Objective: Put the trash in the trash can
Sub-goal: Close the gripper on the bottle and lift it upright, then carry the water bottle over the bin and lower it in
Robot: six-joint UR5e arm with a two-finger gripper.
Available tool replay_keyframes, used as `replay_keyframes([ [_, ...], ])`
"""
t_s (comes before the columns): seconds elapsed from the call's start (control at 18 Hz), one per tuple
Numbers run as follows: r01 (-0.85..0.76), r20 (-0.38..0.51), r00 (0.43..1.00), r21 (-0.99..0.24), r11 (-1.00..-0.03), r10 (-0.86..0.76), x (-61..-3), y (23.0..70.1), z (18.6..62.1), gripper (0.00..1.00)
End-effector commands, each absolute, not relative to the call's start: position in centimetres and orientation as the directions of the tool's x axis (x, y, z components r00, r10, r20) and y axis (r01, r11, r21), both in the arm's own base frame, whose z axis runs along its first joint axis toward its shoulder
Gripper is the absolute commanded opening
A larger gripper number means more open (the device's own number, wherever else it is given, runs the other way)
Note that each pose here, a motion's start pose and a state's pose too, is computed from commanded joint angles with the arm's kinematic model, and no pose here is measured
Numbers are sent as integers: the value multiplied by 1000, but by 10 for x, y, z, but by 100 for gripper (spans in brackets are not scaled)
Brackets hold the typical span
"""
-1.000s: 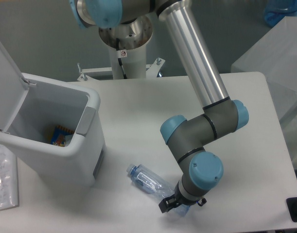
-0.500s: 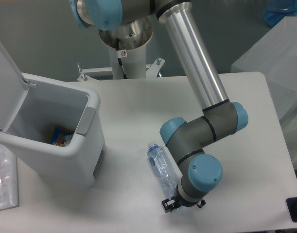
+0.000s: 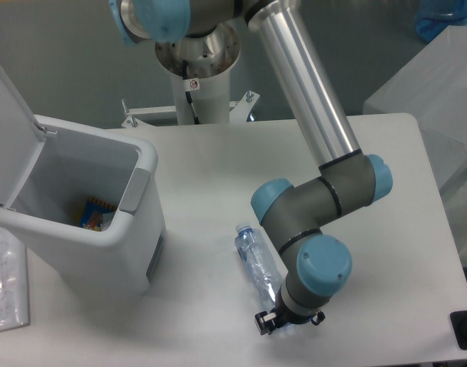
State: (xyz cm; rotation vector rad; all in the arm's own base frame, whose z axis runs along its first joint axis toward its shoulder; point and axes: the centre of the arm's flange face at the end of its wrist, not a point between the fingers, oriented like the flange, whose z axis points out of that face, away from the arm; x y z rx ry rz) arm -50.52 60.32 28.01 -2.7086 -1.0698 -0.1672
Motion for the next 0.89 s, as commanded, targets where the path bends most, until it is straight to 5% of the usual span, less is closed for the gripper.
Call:
replay_keyframes([
  [0.5,545,306,836,-562,-622,456,-498,587,443,43],
  [0.89,448,372,894,-735,-509,249,-465,582,552,45],
])
